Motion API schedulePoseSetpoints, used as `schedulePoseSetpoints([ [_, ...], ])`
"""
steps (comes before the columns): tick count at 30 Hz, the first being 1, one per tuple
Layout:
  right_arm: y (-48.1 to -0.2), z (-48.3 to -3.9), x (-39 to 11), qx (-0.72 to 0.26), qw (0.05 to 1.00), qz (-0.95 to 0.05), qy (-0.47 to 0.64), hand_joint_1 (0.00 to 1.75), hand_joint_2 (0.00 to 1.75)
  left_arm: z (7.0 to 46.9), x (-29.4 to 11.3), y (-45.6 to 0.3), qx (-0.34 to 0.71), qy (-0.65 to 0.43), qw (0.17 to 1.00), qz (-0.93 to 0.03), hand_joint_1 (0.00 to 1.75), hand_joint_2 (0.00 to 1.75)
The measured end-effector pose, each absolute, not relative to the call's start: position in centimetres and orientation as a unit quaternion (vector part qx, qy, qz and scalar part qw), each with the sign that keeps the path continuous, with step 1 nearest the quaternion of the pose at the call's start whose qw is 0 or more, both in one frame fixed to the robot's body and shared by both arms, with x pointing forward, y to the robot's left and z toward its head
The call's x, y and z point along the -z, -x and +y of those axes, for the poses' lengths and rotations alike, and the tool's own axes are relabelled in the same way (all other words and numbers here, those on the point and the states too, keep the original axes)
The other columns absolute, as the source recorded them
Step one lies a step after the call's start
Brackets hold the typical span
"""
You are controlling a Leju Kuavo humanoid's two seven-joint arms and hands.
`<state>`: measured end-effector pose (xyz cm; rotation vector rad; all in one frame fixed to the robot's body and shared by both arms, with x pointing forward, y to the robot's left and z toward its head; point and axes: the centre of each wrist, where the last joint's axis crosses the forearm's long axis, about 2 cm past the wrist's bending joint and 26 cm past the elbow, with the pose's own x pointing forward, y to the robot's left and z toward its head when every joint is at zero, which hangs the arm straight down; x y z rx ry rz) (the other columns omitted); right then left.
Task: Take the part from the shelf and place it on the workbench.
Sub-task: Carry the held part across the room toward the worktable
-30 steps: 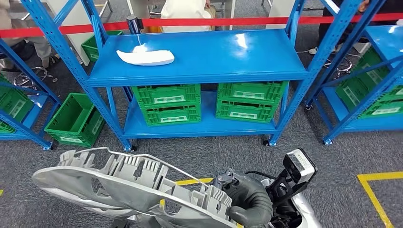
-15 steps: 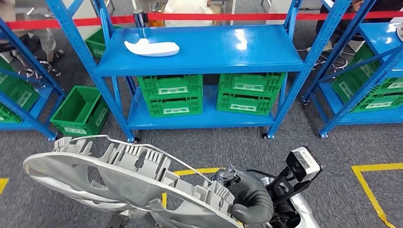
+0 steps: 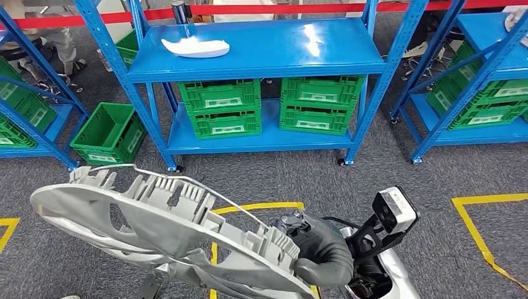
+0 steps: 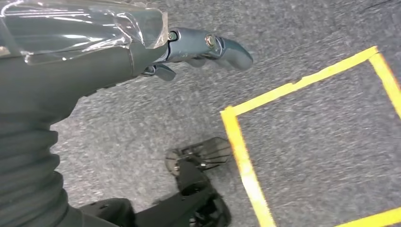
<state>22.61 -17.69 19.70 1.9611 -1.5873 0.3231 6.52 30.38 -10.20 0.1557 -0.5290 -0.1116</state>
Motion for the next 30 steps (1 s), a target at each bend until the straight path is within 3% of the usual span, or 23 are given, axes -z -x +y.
schedulePoseSetpoints([
  [30,-22.1,-17.4,-19.3,-0.115,0.287,-0.608,-0.732,1.75,1.75,31.0,9.7,-7.1,0.052,-0.097,0.958,-0.265,0.0,1.75],
])
